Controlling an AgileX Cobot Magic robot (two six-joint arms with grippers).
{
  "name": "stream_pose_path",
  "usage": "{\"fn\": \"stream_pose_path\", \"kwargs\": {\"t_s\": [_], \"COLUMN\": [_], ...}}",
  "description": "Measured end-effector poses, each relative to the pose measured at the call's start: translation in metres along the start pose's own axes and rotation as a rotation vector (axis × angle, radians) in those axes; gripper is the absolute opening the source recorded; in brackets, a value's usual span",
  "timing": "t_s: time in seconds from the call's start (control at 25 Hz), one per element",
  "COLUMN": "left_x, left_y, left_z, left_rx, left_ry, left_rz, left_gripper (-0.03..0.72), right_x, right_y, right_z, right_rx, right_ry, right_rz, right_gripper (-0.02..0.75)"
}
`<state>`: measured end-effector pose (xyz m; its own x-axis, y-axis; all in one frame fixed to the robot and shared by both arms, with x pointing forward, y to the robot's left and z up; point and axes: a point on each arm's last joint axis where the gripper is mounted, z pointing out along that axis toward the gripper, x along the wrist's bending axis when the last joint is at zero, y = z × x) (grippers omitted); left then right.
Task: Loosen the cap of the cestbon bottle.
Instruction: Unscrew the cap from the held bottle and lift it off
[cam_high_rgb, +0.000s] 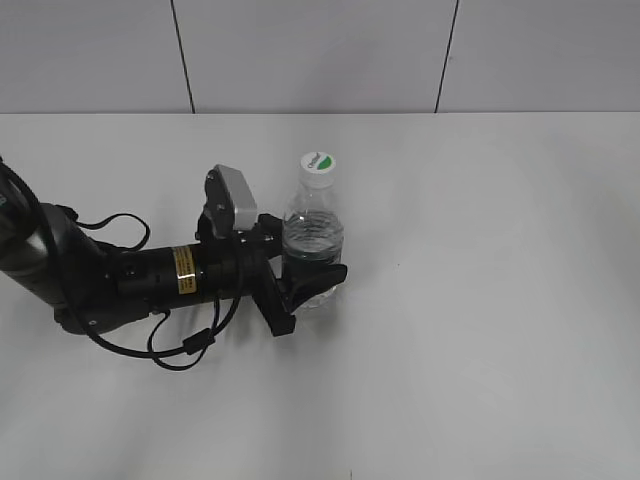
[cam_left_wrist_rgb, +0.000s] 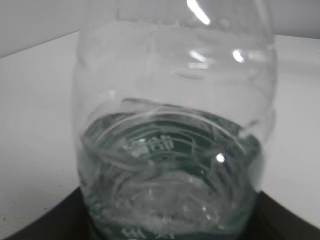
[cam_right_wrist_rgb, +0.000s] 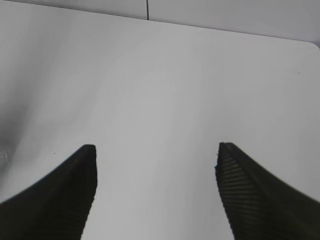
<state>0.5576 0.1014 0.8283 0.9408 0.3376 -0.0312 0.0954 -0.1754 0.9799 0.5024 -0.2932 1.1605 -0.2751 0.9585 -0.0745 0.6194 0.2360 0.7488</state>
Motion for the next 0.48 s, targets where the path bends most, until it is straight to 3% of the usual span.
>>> {"fn": "stream_pose_path", "kwargs": {"t_s": [0.16, 0.28, 0.48], "left_x": [0.0, 0.0, 0.001], "left_y": [0.0, 0.0, 0.0], "left_z": [0.0, 0.0, 0.0], "left_rx": [-0.002, -0.002, -0.002], "left_ry": [0.003, 0.004, 0.006], "left_rz": [-0.001, -0.002, -0.003], "left_gripper": [0.41, 0.41, 0.41], "right_x": [-0.01, -0.016, -0.025], "right_y": [0.019, 0.025, 0.021], "right_z": [0.032, 0.057, 0.088], "right_rx": [0.087, 0.228, 0.429], "right_ry": [0.045, 0.087, 0.054], "right_rz": [0.032, 0.084, 0.17], "right_gripper": [0.564, 0.564, 0.564]}}
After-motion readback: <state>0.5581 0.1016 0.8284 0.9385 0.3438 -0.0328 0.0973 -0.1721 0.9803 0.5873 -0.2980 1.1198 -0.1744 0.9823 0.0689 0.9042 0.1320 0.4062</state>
